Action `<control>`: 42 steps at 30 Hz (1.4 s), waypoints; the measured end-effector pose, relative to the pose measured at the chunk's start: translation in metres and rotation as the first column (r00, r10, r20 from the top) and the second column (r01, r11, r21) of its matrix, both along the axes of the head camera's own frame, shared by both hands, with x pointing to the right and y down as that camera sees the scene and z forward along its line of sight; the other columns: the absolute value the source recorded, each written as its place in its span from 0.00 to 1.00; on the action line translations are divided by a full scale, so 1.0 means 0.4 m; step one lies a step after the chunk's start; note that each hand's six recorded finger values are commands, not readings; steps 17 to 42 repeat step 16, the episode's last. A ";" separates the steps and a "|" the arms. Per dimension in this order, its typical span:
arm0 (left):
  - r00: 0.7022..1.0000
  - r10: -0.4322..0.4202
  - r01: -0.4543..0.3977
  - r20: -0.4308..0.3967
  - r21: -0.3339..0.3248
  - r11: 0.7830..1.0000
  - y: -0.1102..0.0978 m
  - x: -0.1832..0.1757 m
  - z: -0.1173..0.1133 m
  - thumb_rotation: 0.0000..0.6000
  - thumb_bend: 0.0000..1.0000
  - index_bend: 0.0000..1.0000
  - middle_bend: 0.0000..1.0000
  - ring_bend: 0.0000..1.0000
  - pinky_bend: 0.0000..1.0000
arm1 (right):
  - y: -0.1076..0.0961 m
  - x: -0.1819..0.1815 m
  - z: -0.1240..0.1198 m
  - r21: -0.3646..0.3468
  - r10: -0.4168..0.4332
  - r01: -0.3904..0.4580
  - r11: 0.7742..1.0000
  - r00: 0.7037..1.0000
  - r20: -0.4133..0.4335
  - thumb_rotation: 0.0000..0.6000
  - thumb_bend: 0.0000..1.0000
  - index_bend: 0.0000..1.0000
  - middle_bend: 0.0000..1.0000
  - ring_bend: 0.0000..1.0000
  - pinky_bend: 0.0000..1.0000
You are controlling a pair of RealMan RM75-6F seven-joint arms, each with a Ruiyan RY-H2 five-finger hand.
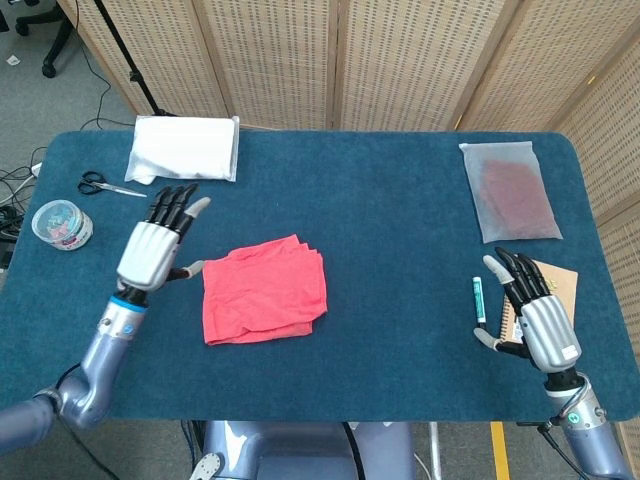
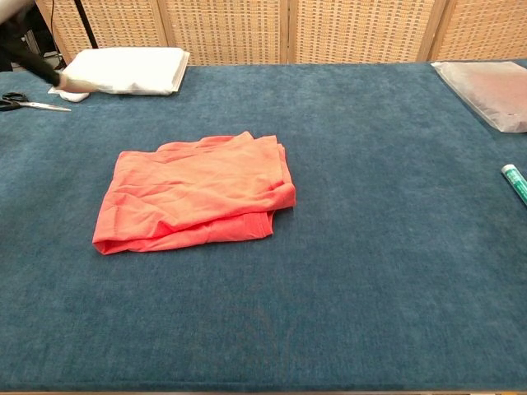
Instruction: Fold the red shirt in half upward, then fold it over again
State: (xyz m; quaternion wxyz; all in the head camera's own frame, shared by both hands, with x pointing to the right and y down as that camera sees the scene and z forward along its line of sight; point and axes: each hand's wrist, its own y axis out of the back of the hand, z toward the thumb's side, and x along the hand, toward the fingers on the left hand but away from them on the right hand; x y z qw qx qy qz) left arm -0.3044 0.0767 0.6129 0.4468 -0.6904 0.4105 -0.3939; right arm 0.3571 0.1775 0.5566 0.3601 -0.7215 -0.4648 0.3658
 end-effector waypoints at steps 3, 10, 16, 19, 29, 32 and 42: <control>0.992 -0.109 0.113 0.070 -0.052 0.992 0.063 -0.128 -0.044 1.00 0.00 0.00 0.00 0.00 0.00 | 0.003 -0.005 -0.004 0.004 -0.005 0.005 1.000 1.000 -0.003 1.00 0.00 0.00 0.00 0.00 0.00; 0.945 -0.282 0.305 0.163 -0.140 0.942 0.198 -0.292 -0.100 1.00 0.00 0.00 0.00 0.00 0.00 | 0.007 -0.001 -0.012 0.012 0.002 -0.002 1.000 0.999 -0.036 1.00 0.00 0.00 0.00 0.00 0.00; 0.914 -0.352 0.384 0.199 -0.149 0.911 0.270 -0.351 -0.138 1.00 0.00 0.00 0.00 0.00 0.00 | 0.005 0.021 -0.021 0.033 0.045 -0.042 0.999 0.992 -0.115 1.00 0.00 0.00 0.00 0.00 0.00; 0.914 -0.352 0.384 0.199 -0.149 0.911 0.270 -0.351 -0.138 1.00 0.00 0.00 0.00 0.00 0.00 | 0.005 0.021 -0.021 0.033 0.045 -0.042 0.999 0.992 -0.115 1.00 0.00 0.00 0.00 0.00 0.00; 0.914 -0.352 0.384 0.199 -0.149 0.911 0.270 -0.351 -0.138 1.00 0.00 0.00 0.00 0.00 0.00 | 0.005 0.021 -0.021 0.033 0.045 -0.042 0.999 0.992 -0.115 1.00 0.00 0.00 0.00 0.00 0.00; 0.914 -0.352 0.384 0.199 -0.149 0.911 0.270 -0.351 -0.138 1.00 0.00 0.00 0.00 0.00 0.00 | 0.005 0.021 -0.021 0.033 0.045 -0.042 0.999 0.992 -0.115 1.00 0.00 0.00 0.00 0.00 0.00; 0.914 -0.352 0.384 0.199 -0.149 0.911 0.270 -0.351 -0.138 1.00 0.00 0.00 0.00 0.00 0.00 | 0.005 0.021 -0.021 0.033 0.045 -0.042 0.999 0.992 -0.115 1.00 0.00 0.00 0.00 0.00 0.00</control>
